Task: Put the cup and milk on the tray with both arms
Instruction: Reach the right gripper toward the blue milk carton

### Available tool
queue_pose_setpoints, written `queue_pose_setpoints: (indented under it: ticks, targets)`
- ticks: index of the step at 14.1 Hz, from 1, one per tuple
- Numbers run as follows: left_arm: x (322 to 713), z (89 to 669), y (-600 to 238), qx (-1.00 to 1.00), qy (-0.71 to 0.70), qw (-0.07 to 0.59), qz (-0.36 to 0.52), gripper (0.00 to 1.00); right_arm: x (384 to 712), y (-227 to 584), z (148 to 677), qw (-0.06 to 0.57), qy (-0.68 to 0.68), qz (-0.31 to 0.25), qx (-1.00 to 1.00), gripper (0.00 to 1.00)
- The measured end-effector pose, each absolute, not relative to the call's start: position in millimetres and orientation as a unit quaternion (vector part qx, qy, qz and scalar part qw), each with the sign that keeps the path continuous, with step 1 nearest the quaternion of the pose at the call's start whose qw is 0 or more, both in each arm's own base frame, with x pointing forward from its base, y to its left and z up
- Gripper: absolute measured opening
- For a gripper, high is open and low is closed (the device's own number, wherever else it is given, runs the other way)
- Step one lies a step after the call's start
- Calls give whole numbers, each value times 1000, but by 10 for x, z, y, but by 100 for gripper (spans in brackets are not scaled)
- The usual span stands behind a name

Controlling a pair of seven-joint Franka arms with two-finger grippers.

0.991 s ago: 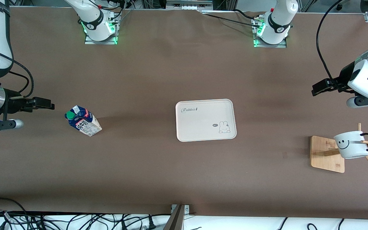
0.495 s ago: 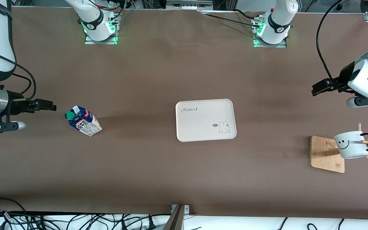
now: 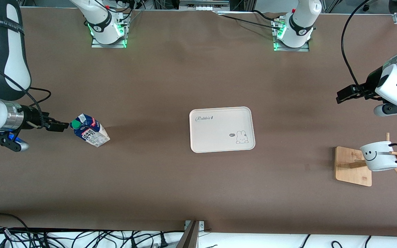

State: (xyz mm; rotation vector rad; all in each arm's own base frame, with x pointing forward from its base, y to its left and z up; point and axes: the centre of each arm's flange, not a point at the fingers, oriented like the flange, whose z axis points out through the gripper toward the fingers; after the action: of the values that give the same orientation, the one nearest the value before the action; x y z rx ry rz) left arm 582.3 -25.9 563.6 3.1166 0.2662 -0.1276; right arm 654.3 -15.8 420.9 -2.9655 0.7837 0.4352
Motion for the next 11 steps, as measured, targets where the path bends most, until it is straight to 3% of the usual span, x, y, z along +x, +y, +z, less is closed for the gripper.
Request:
queue_pose_setpoints:
  ticks: [4, 11]
  targets:
    - [5823, 5636, -256, 996, 85, 6, -41, 100, 6553, -248, 4084, 12, 339, 152, -928, 100]
    - [5825, 5633, -234, 995, 87, 5, -41, 100, 6646, 25, 3828, 7, 349, 149, -925, 100]
